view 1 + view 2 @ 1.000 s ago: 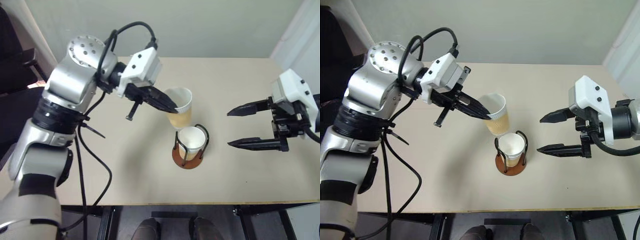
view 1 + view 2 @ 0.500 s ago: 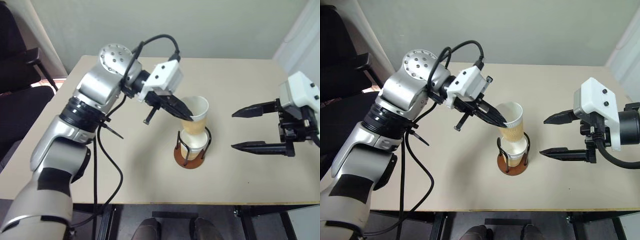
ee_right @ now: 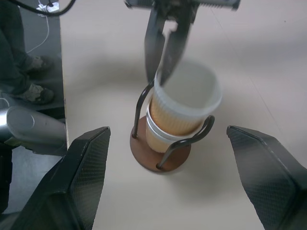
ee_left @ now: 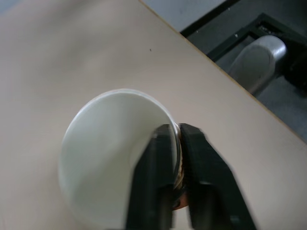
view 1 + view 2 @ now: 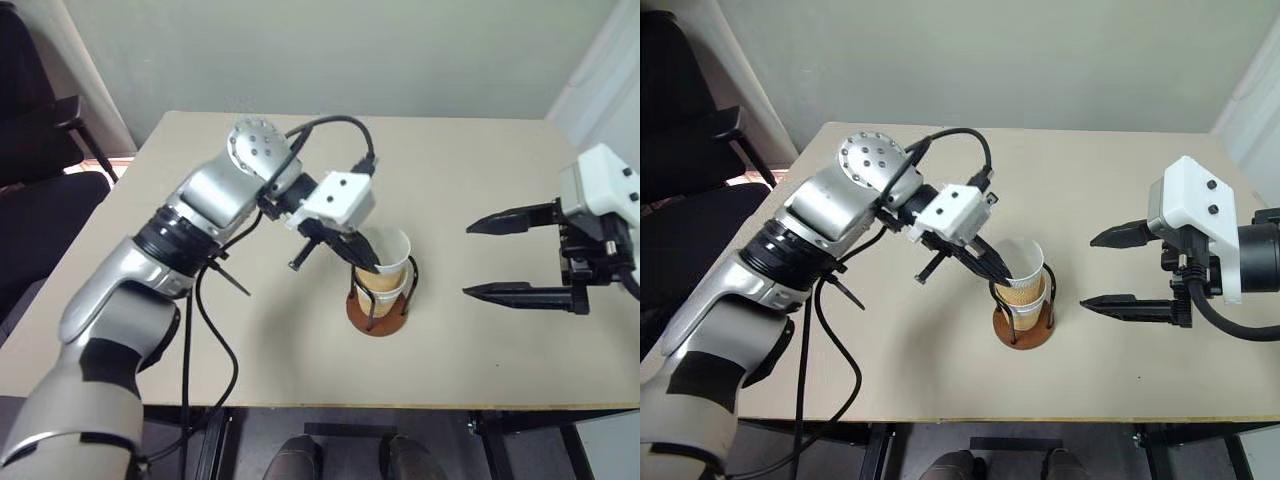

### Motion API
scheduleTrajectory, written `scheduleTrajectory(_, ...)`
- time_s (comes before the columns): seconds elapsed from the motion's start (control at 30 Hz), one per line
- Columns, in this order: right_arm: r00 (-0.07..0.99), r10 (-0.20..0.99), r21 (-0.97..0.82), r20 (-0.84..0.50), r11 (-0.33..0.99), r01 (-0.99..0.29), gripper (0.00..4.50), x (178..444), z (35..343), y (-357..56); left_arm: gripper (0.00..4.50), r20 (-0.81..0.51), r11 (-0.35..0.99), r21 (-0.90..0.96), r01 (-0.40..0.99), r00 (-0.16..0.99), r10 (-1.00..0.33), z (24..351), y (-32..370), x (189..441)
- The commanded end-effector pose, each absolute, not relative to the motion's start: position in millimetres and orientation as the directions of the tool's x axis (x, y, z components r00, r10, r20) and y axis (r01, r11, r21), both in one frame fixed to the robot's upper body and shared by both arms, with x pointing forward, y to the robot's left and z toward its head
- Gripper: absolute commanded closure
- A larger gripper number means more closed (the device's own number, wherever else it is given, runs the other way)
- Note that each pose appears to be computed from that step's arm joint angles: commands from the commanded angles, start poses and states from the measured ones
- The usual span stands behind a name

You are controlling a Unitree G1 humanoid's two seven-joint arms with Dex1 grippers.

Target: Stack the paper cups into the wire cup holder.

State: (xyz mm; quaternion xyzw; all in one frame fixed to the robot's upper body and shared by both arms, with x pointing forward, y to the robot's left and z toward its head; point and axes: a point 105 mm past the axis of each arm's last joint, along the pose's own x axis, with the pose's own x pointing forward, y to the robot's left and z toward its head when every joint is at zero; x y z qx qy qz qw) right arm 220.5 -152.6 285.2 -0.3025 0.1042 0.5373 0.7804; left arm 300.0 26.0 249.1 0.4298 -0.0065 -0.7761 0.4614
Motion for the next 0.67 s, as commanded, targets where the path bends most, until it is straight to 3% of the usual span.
scheduleTrajectory(0.03,0.432,0.771,-0.406,-0.468,0.246,-0.880,0.46,219.6,294.8,-155.1,2.91,-0.620,-0.565,0.472,0.677,-0.201,-0.758,273.9,21.1,297.6)
scheduleTrajectory(0.1,0.434,0.768,-0.408,-0.471,0.247,-0.879,0.46,220.3,294.3,-155.9,2.20,-0.587,-0.540,0.491,0.684,-0.198,-0.785,284.0,18.5,298.4)
scheduleTrajectory(0.13,0.436,0.767,-0.409,-0.471,0.249,-0.878,0.46,221.0,293.9,-156.3,2.20,-0.545,-0.508,0.509,0.695,-0.197,-0.815,294.6,17.9,297.6)
scheduleTrajectory(0.23,0.438,0.771,-0.409,-0.462,0.253,-0.877,0.46,222.5,293.8,-155.6,1.55,-0.456,-0.427,0.540,0.726,-0.174,-0.873,315.5,24.9,298.5)
scheduleTrajectory(0.33,0.448,0.754,-0.408,-0.481,0.260,-0.875,0.46,228.4,285.8,-161.4,1.55,-0.370,-0.250,0.572,0.781,-0.026,-0.929,329.3,45.8,318.2)
scheduleTrajectory(0.43,0.443,0.742,-0.384,-0.503,0.268,-0.884,0.46,233.8,280.3,-172.1,1.55,-0.379,-0.131,0.581,0.803,0.124,-0.917,320.5,74.6,333.7)
scheduleTrajectory(0.67,0.521,0.692,-0.407,-0.500,0.343,-0.847,0.46,253.1,274.1,-195.8,1.55,-0.380,0.071,0.444,0.893,0.260,-0.888,284.1,125.3,324.4)
